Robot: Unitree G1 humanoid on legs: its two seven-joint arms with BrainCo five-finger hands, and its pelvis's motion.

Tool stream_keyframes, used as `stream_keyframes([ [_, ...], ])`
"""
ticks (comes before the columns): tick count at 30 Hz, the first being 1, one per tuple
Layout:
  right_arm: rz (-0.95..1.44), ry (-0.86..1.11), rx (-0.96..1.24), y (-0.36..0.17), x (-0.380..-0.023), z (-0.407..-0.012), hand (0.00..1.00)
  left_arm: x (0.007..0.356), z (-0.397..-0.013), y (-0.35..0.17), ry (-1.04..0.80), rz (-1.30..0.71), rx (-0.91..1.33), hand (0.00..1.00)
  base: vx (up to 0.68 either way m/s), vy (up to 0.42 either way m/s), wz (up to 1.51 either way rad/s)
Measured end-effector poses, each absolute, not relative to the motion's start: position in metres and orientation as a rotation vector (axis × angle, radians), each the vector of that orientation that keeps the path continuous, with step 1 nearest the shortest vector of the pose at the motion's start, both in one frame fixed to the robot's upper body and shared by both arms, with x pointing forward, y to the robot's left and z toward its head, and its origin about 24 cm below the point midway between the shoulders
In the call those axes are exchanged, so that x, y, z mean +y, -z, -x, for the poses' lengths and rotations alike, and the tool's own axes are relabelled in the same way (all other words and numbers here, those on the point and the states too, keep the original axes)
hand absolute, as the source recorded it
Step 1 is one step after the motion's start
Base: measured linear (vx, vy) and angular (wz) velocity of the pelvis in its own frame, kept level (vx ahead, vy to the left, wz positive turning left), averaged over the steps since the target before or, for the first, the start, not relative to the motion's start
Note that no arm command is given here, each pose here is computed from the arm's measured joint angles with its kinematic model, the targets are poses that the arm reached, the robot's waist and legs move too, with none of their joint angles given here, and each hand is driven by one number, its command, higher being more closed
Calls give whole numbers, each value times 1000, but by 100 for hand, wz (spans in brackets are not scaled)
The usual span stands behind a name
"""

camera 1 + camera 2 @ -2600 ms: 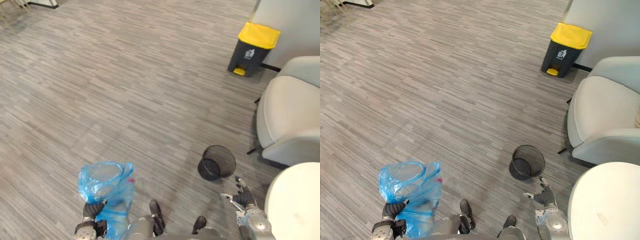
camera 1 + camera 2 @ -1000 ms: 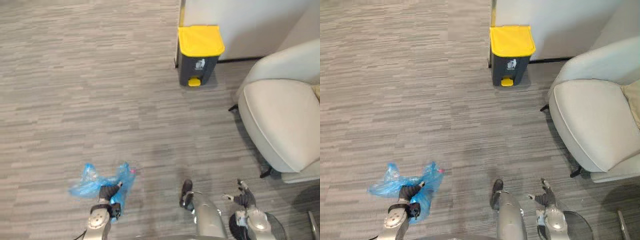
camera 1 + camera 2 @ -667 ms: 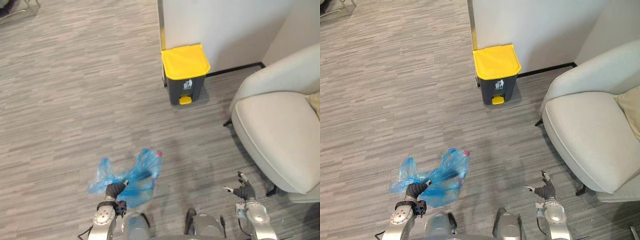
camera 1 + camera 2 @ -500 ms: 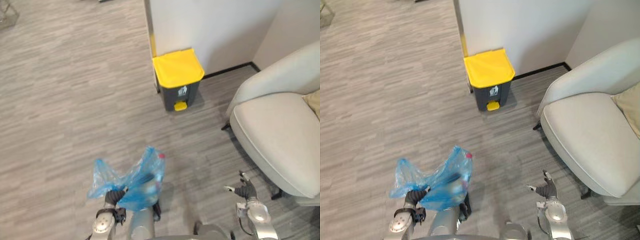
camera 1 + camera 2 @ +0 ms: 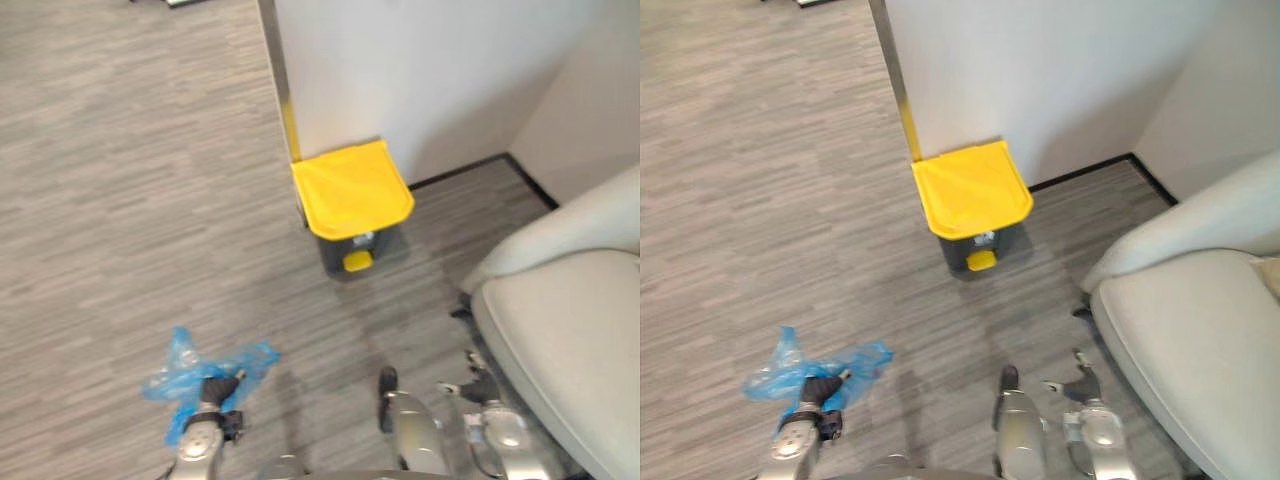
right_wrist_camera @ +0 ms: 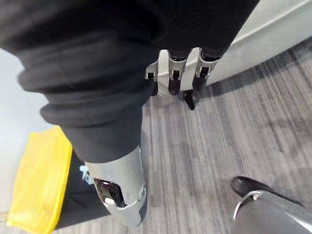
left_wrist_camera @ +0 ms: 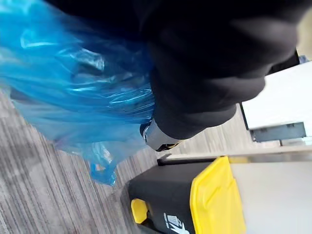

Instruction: Gather rubbish on tea table into small bin, then transfer packed bag to large trash can.

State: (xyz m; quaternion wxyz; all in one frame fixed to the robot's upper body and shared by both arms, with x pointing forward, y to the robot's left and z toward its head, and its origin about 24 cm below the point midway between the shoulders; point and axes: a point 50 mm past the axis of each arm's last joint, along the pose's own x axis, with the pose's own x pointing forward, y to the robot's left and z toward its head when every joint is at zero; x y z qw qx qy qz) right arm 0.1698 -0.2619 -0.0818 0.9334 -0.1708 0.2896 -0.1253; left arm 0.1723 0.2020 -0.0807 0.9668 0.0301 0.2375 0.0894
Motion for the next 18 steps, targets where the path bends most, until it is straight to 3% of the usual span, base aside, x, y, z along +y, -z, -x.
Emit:
stream_keyframes([
  [8,300,316,557,78,-260,-171,0,189,-168,85,-148,-37,499,100,314,27,-17],
  [18,271,313,590,86,-253,-171,0,200,-163,88,-156,-76,525,100,193,93,-8],
])
